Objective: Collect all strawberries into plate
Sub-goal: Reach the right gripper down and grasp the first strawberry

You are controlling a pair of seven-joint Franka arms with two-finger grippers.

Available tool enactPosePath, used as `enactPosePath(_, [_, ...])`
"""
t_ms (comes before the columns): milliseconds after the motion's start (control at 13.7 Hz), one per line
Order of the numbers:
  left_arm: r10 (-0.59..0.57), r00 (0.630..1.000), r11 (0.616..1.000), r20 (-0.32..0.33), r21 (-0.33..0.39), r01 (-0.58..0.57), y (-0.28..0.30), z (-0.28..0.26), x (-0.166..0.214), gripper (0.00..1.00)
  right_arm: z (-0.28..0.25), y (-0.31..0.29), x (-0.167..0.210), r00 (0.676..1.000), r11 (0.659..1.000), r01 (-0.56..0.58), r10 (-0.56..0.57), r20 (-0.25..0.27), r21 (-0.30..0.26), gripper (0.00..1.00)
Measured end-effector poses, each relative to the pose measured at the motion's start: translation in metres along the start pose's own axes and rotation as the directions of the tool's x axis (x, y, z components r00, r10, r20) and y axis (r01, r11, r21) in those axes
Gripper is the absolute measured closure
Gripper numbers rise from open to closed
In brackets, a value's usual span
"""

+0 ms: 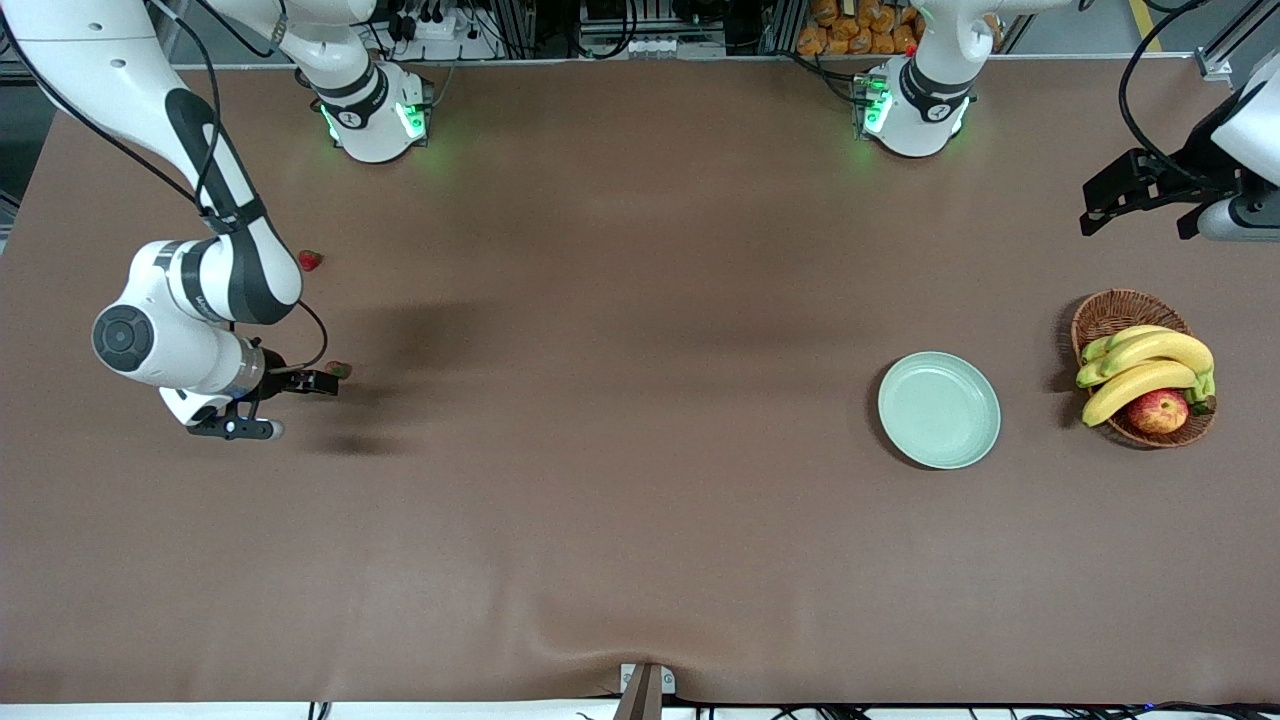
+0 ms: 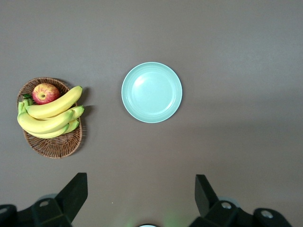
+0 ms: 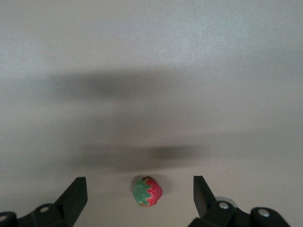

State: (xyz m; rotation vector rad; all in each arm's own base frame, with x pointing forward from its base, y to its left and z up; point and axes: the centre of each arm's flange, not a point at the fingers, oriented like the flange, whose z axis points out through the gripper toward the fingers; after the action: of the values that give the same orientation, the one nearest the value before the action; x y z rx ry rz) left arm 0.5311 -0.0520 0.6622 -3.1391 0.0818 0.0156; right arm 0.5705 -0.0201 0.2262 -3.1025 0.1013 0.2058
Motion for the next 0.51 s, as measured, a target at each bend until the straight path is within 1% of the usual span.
enactPosePath(73, [0.000,1.000,1.000,0.000,0.000,0.000,0.000,0.000,0.000,0.00,0.011,0.001,-0.006,1.000,1.000,0.003,-0.003,0.004,0.000,0.04])
enactPosePath(146, [0.000,1.000,1.000,0.001,0.000,0.000,0.000,0.000,0.000,0.00,0.020,0.001,-0.012,1.000,1.000,0.004,-0.004,0.014,-0.001,0.10])
enactPosePath(219, [0.000,1.000,1.000,0.001,0.000,0.000,0.000,0.000,0.000,0.00,0.027,0.001,-0.018,1.000,1.000,0.004,-0.004,0.027,-0.001,0.10])
enactPosePath(292, [0.000,1.000,1.000,0.001,0.000,0.000,0.000,0.000,0.000,0.00,0.031,0.001,-0.021,0.999,1.000,0.005,-0.005,0.037,-0.001,0.17])
enactPosePath(366, [0.000,1.000,1.000,0.001,0.000,0.000,0.000,0.000,0.000,0.00,0.034,0.001,-0.024,0.999,1.000,0.005,-0.005,0.045,-0.001,0.21])
enactPosePath(439, [0.000,1.000,1.000,0.001,0.000,0.000,0.000,0.001,0.000,0.00,0.037,0.001,-0.026,0.999,1.000,0.006,-0.006,0.052,-0.001,0.22])
enactPosePath(512, [0.000,1.000,1.000,0.001,0.000,0.000,0.000,0.001,0.000,0.00,0.039,0.001,-0.028,0.998,1.000,0.006,-0.006,0.058,-0.001,0.29])
